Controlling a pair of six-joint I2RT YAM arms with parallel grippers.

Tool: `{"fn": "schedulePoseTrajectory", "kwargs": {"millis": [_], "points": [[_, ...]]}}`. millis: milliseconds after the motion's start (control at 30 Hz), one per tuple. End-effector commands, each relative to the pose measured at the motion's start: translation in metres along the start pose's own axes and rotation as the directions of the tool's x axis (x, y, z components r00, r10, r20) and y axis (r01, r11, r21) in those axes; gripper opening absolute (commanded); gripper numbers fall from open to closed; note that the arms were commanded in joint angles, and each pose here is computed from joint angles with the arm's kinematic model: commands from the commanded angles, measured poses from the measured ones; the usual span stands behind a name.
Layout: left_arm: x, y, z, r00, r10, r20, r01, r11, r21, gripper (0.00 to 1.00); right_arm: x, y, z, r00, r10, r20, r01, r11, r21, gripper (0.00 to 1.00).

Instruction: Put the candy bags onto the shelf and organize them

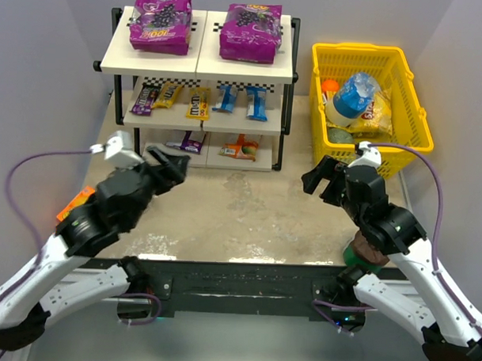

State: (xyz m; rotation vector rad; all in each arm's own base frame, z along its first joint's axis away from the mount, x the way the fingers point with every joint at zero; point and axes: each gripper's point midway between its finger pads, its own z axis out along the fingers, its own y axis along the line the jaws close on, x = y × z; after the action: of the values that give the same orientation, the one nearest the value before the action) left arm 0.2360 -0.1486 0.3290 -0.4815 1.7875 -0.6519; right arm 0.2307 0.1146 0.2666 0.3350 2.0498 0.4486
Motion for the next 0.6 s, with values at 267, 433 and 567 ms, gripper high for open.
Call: {"fn": "schedulePoseTrajectory", "kwargs": {"millis": [267, 433, 567], "points": [[-0.076, 0.052, -0.083, 0.975, 0.151, 0.162, -0.146, 0.988, -0.046, 0.89, -0.028, -0.001, 0.001, 0.989, 0.016, 0.145, -0.018, 1.0, 0.013, 0.99], [-0.085, 0.041, -0.093, 0.957, 0.209, 0.2, -0.221, 0.974, 0.043, 0.94, -0.046, -0.002, -0.007, 0.977, 0.028, 0.211, -0.033, 0.999, 0.02, 0.99], [-0.092, 0.039, -0.096, 0.949, 0.215, 0.233, -0.233, 0.971, 0.056, 1.0, -0.055, 0.0, -0.011, 0.969, 0.037, 0.243, -0.043, 0.999, 0.019, 0.99]]}}
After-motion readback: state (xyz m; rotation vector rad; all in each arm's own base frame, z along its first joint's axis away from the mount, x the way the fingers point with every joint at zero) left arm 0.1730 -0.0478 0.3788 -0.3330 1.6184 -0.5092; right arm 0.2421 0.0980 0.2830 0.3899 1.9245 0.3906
